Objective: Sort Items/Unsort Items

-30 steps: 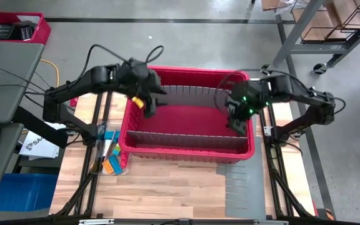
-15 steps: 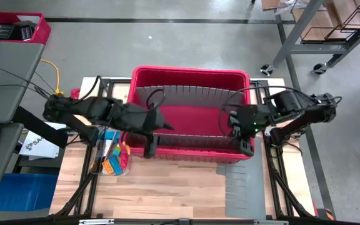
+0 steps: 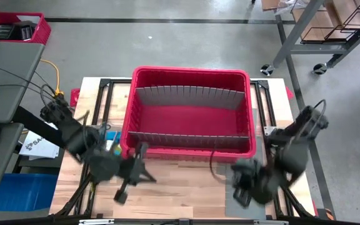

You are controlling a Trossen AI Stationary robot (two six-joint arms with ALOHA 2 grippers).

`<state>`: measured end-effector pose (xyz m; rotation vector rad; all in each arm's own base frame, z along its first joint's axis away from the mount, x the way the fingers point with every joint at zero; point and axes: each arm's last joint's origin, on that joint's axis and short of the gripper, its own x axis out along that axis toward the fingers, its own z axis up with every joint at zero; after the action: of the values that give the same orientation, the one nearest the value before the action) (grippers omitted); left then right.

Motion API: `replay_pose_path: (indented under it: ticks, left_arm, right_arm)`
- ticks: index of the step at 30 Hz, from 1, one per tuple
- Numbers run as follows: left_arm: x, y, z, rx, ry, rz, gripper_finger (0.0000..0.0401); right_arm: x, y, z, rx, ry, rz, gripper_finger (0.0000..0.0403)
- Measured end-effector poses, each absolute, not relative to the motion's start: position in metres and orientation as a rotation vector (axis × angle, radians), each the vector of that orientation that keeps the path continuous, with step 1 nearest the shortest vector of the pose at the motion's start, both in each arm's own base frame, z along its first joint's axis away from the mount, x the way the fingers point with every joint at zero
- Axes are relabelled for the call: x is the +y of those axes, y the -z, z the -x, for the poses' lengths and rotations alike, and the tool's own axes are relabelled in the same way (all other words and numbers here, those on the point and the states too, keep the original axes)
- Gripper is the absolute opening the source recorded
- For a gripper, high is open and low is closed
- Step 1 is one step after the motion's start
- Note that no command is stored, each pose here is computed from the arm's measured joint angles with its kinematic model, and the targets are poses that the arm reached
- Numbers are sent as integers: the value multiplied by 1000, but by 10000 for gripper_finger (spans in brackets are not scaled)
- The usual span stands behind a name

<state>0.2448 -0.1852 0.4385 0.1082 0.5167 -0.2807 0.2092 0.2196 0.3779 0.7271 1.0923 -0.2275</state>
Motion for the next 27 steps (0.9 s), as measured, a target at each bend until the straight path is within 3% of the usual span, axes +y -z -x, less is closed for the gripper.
replay_pose_path:
  ticks: [6, 10, 15, 19, 23, 27]
  left_arm:
    - [-222, -407, -262, 571, 268, -184, 1]
    - [-245, -370, -295, 616, 260, -175, 1]
    - [-262, -318, -358, 556, 271, -135, 0]
    - [-247, -285, -400, 532, 205, -92, 0]
    - [-220, -263, -412, 658, 12, -58, 0]
    - [-208, -252, -407, 787, -55, -101, 0]
  right_arm:
    - [300, -320, -186, 1378, 360, -840, 2]
    - [327, -295, -177, 1422, 440, -889, 1]
    - [321, -290, -176, 1201, 604, -897, 0]
    - [297, -290, -184, 1006, 766, -785, 0]
    - [272, -291, -204, 845, 849, -679, 0]
    - [252, -290, -225, 780, 892, -618, 0]
